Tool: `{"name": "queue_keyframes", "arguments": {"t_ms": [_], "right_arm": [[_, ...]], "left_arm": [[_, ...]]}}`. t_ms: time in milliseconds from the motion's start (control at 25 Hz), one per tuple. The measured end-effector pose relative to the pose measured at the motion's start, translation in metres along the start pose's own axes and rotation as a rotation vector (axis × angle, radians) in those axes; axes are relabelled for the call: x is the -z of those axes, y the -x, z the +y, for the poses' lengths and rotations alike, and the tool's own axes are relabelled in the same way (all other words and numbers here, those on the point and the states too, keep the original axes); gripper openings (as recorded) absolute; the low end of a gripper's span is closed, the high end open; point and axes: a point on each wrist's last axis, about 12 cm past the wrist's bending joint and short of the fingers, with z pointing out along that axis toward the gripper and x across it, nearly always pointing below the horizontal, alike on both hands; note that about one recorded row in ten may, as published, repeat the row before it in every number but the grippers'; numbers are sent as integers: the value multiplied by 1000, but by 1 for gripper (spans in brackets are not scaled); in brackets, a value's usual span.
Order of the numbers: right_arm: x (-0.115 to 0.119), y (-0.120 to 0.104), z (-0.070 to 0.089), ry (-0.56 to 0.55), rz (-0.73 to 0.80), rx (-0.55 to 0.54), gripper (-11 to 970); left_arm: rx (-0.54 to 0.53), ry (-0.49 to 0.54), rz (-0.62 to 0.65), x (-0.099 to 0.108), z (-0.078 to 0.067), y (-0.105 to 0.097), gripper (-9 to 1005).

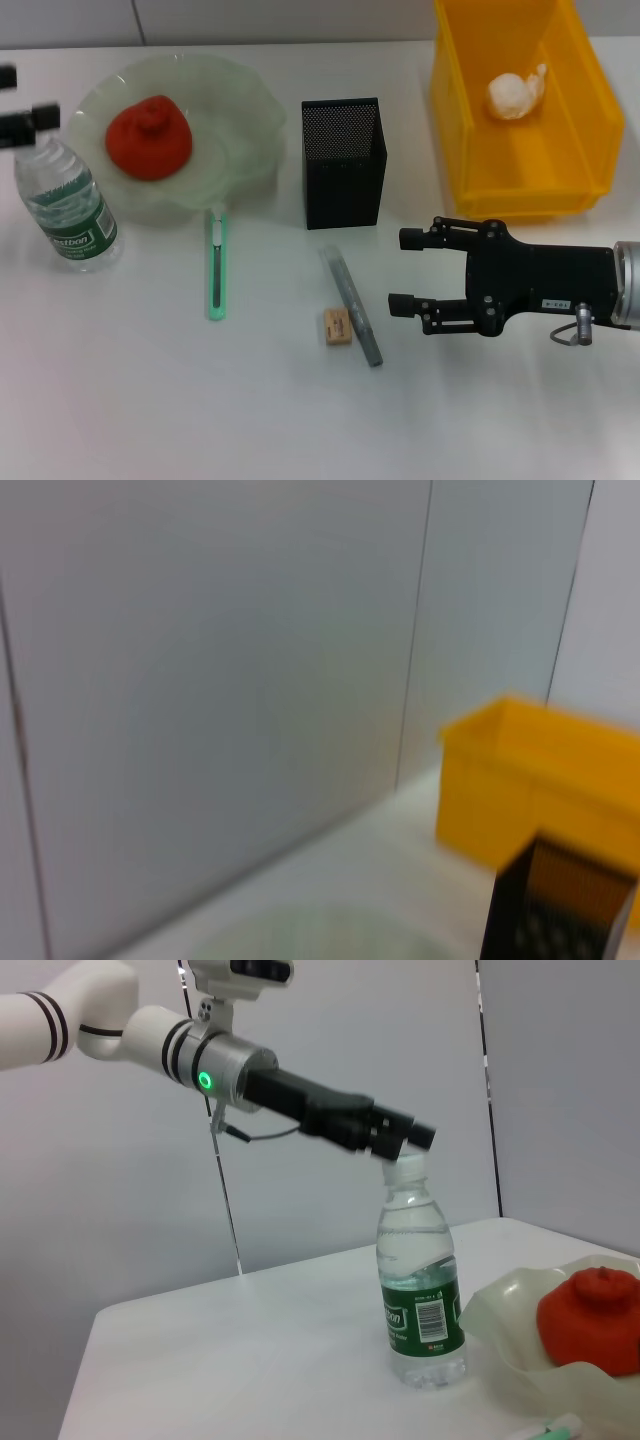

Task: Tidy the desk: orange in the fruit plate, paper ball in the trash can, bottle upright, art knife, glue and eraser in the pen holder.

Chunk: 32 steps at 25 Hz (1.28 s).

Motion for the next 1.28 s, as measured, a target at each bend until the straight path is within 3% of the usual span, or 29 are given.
{"name": "queue_keyframes", "arguments": {"t_ms": [120, 160, 240, 360, 640, 760, 1280], "right_arm": [[0, 0, 0, 0, 0, 1, 790], [0, 0, 0, 0, -1, 2, 790], [0, 0, 0, -1, -2, 2, 790], [0, 1, 0, 0, -4, 3, 790], [0, 4, -2, -5, -10, 10, 790], [-1, 6, -4, -5, -13, 6, 790], [-4, 10, -7, -1, -15, -30, 790]], "left_arm": [[-1, -18, -76, 0, -2, 8, 783], [-11, -61, -185, -1, -8, 18, 782], [-19, -99, -257, -3, -14, 24, 782], [-6, -151, -312, -8, -23, 24, 781], [32, -265, -313, -33, -37, 1, 779], [10, -311, -318, -46, -44, -19, 778], [-73, -350, -313, -54, -50, -18, 776]]}}
